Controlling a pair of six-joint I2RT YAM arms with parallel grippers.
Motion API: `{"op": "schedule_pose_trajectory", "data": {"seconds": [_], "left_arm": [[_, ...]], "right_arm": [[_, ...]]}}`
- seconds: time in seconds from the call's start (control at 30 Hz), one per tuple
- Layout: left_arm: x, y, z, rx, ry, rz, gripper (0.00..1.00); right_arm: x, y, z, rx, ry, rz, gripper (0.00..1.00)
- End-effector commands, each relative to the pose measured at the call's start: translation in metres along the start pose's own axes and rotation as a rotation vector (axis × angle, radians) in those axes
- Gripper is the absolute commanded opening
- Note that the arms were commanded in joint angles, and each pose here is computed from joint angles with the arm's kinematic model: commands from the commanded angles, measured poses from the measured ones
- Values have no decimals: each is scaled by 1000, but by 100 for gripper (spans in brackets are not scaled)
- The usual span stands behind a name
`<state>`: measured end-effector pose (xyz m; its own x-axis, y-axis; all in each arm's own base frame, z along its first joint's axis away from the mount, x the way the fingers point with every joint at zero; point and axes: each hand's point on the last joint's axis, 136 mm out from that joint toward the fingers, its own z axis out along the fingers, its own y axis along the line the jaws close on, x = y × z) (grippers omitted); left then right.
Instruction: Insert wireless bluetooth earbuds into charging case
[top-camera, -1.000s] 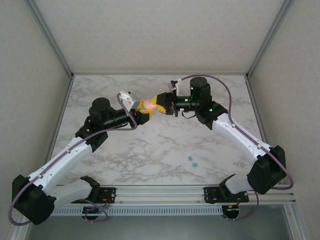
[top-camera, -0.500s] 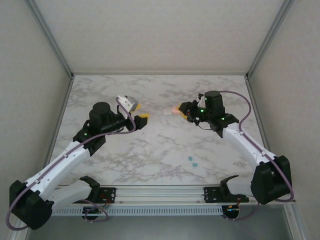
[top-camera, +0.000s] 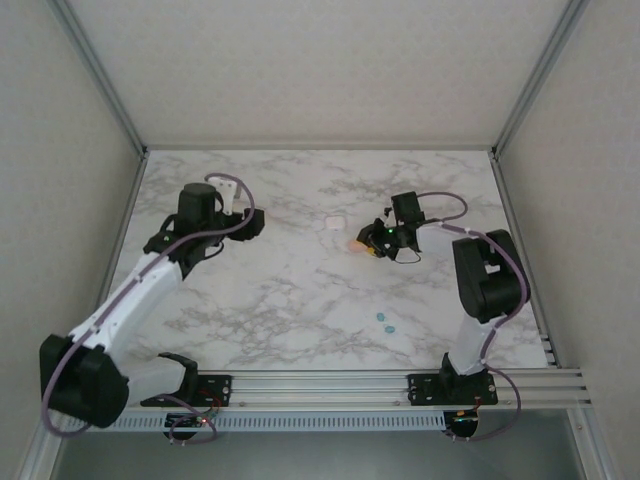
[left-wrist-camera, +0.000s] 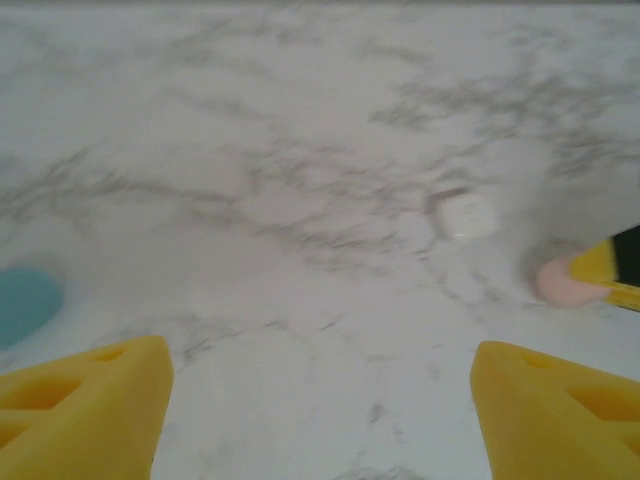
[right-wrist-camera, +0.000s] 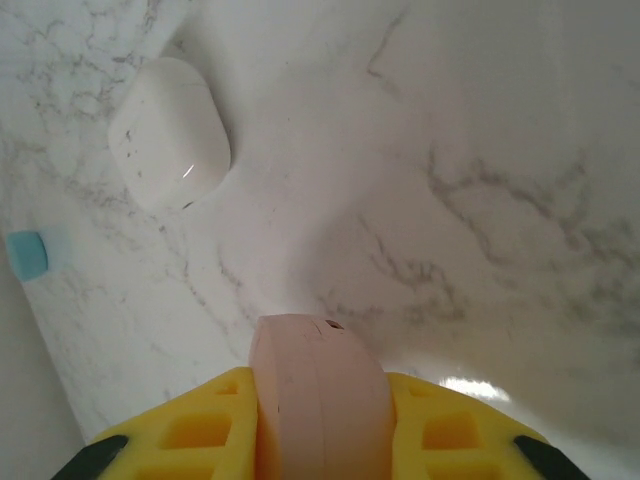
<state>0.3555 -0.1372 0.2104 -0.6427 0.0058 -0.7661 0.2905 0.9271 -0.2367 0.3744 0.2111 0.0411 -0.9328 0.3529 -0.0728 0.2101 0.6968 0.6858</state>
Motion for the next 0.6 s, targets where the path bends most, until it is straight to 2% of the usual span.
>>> {"op": "schedule_pose_trajectory", "data": {"seconds": [0.0, 0.1, 0.23, 0.37, 0.4, 0.57], "left_arm": [[15, 26, 7, -63, 157, -93, 77], [21, 48, 20, -108, 246, -105, 79], [22, 95, 36, -232, 325, -165, 82], [32, 128, 54, -296, 440, -173, 83], [36, 138, 56, -332, 473, -157, 84], [54, 173, 66, -395, 595, -81, 85]], "right_arm": [[-14, 18, 8, -64, -5, -129, 17], [-10, 17, 10, -77, 13, -146, 24], [-8, -5, 5, 51, 7, -187, 41], [-7, -5, -13, 105, -9, -245, 55], [-7, -3, -19, 116, -12, -263, 63], [-8, 12, -44, 125, -48, -342, 69]]}}
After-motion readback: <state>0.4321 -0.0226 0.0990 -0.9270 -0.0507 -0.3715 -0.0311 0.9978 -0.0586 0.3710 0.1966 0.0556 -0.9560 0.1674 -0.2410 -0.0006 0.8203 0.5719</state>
